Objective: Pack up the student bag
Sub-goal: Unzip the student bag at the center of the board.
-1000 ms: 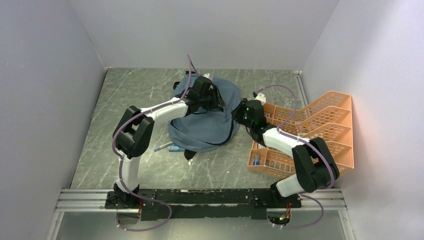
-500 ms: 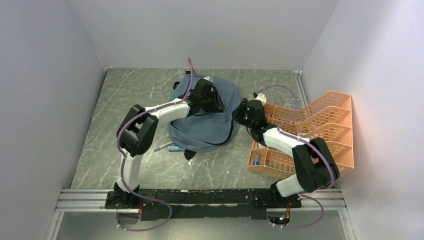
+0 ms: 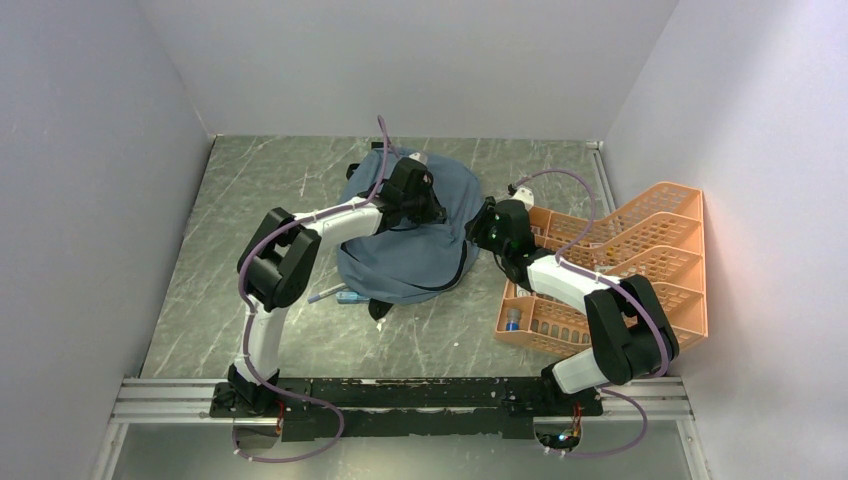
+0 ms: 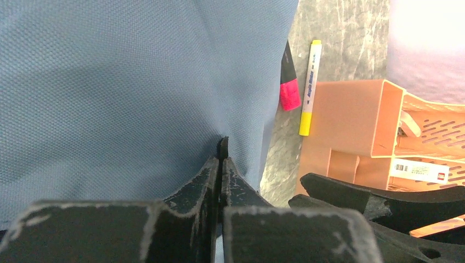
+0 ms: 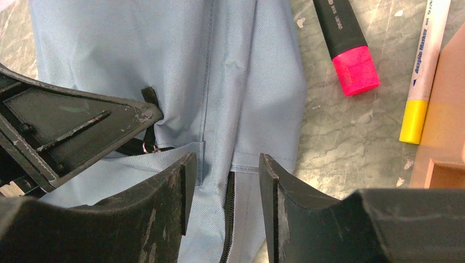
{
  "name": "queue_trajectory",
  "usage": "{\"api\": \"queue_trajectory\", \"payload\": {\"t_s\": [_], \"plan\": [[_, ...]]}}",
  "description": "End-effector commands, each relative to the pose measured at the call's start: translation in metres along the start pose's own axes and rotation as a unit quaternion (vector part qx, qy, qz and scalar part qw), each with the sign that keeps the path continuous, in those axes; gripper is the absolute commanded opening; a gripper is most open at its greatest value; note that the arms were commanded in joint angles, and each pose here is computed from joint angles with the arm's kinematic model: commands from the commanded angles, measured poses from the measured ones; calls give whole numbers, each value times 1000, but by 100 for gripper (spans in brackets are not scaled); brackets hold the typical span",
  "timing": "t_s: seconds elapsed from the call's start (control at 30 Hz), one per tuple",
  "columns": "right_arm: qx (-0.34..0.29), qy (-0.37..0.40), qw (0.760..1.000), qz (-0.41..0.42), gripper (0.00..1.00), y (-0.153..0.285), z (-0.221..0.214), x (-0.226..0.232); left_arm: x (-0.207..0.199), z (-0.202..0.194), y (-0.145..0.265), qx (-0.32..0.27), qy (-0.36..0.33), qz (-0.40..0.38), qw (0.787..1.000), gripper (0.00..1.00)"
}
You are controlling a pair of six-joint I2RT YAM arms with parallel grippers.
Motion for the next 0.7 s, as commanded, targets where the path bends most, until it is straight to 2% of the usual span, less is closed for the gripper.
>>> {"api": "queue_trajectory", "payload": {"t_s": [0.0,0.27,0.67], "plan": [[-12,1,1000,3,50,2,7,1,-12,13,4,-30,-14,-26,999,5],[-8,0,1000,9,49,0,7,3,-19,22,22,-59,-61,-53,995,5],[-2,-6,1000,19,50,-2,6,6,-16,29,39,-90,-119,-41,988,5]]}}
Point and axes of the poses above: each gripper's point midway between its finger pads, its own y axis back along the fingers, its own x axis along the line the jaws close on, z = x × y, the point moved 9 cm from there along y, back along the fingers, and after that the axes turned 7 degrees about -y, right-handed, at the moved point
